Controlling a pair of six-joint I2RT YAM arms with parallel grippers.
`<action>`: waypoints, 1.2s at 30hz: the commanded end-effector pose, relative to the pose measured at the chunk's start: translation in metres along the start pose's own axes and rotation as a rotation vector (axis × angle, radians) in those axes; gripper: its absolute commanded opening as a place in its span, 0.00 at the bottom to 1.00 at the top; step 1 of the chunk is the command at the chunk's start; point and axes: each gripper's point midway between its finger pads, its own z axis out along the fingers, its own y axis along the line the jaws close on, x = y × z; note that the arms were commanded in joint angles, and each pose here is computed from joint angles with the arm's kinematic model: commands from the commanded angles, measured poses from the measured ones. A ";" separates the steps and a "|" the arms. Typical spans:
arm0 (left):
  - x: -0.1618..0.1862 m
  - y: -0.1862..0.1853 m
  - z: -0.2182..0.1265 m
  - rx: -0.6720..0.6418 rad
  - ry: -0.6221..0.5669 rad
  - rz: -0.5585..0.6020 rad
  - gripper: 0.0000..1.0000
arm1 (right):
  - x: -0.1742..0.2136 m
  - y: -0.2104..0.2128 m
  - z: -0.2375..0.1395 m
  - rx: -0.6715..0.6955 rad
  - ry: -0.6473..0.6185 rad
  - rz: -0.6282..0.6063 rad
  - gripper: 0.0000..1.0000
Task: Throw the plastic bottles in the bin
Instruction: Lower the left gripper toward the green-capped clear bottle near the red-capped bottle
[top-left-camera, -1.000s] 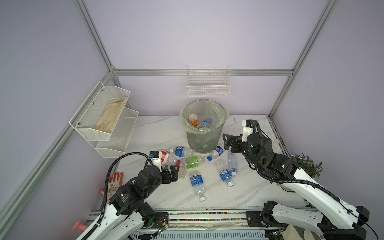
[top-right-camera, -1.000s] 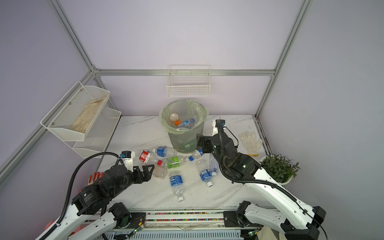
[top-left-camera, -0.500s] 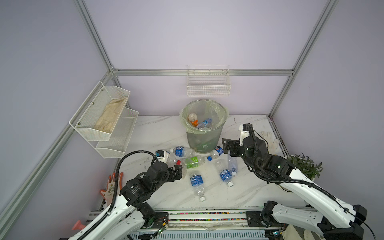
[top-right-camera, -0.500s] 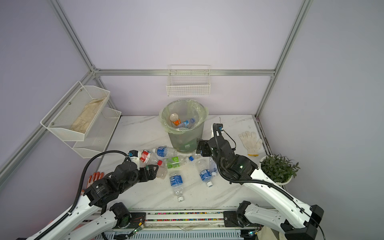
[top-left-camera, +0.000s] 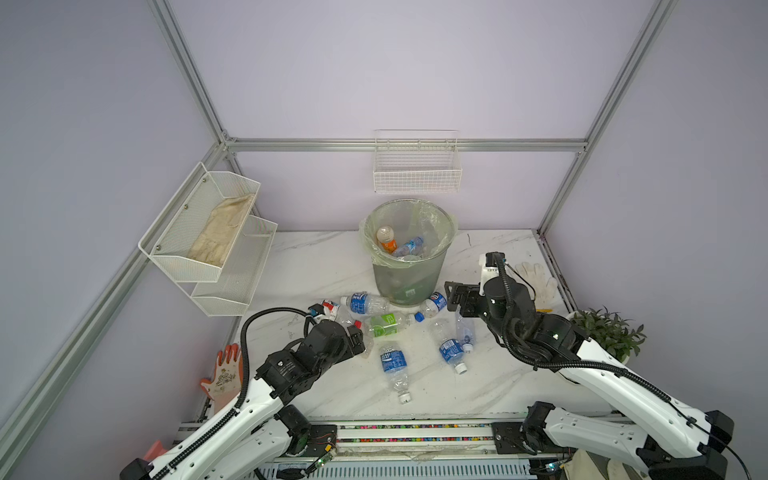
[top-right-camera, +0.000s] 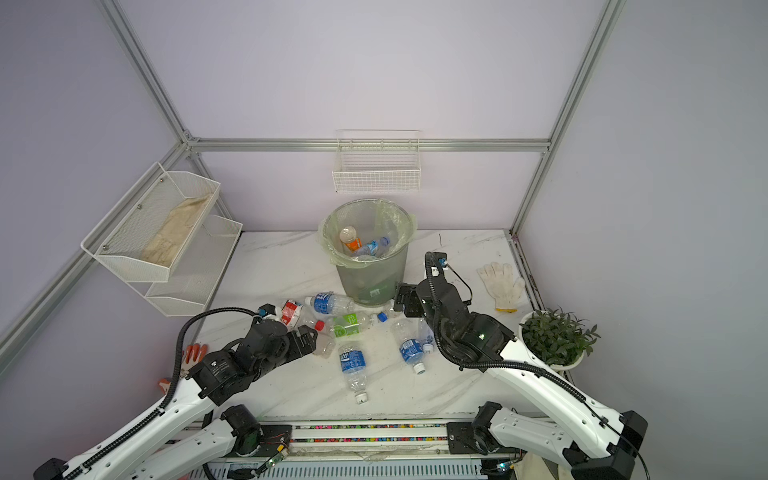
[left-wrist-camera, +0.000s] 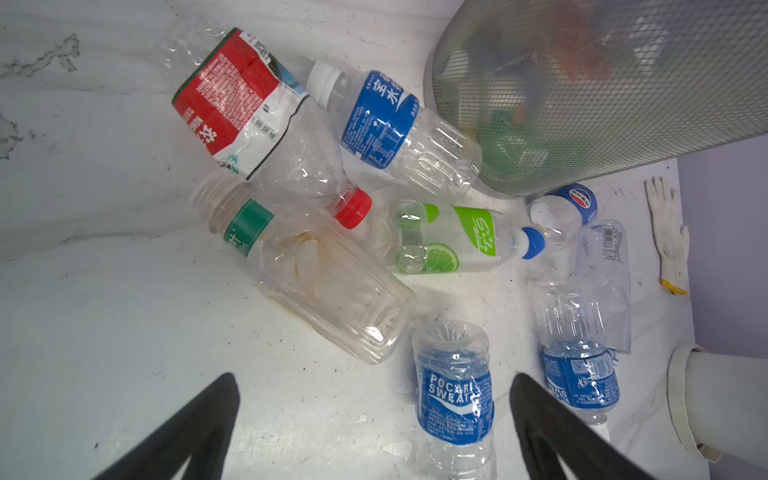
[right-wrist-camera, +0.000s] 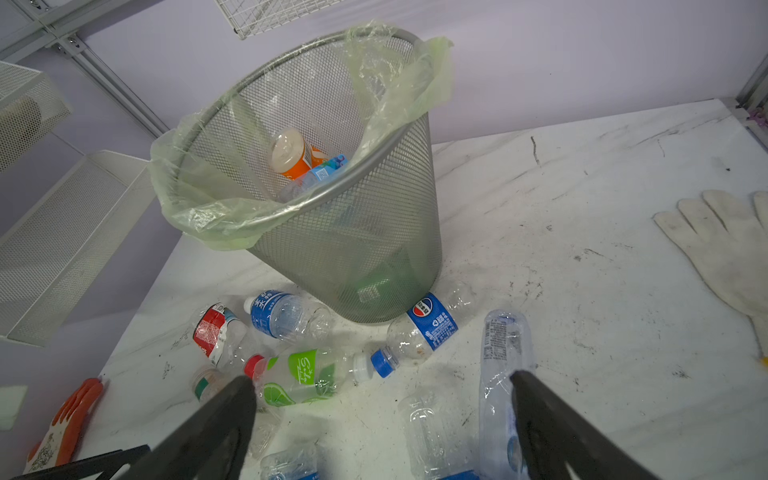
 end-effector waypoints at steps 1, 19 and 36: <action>-0.001 0.017 0.008 -0.097 -0.019 -0.142 1.00 | 0.005 -0.007 -0.003 0.017 0.014 0.011 0.97; -0.004 -0.002 0.035 -0.260 0.085 -0.327 1.00 | 0.016 -0.015 -0.005 0.028 0.029 0.024 0.97; -0.003 -0.007 0.054 -0.276 0.133 -0.389 1.00 | 0.027 -0.022 -0.007 0.025 0.042 0.027 0.97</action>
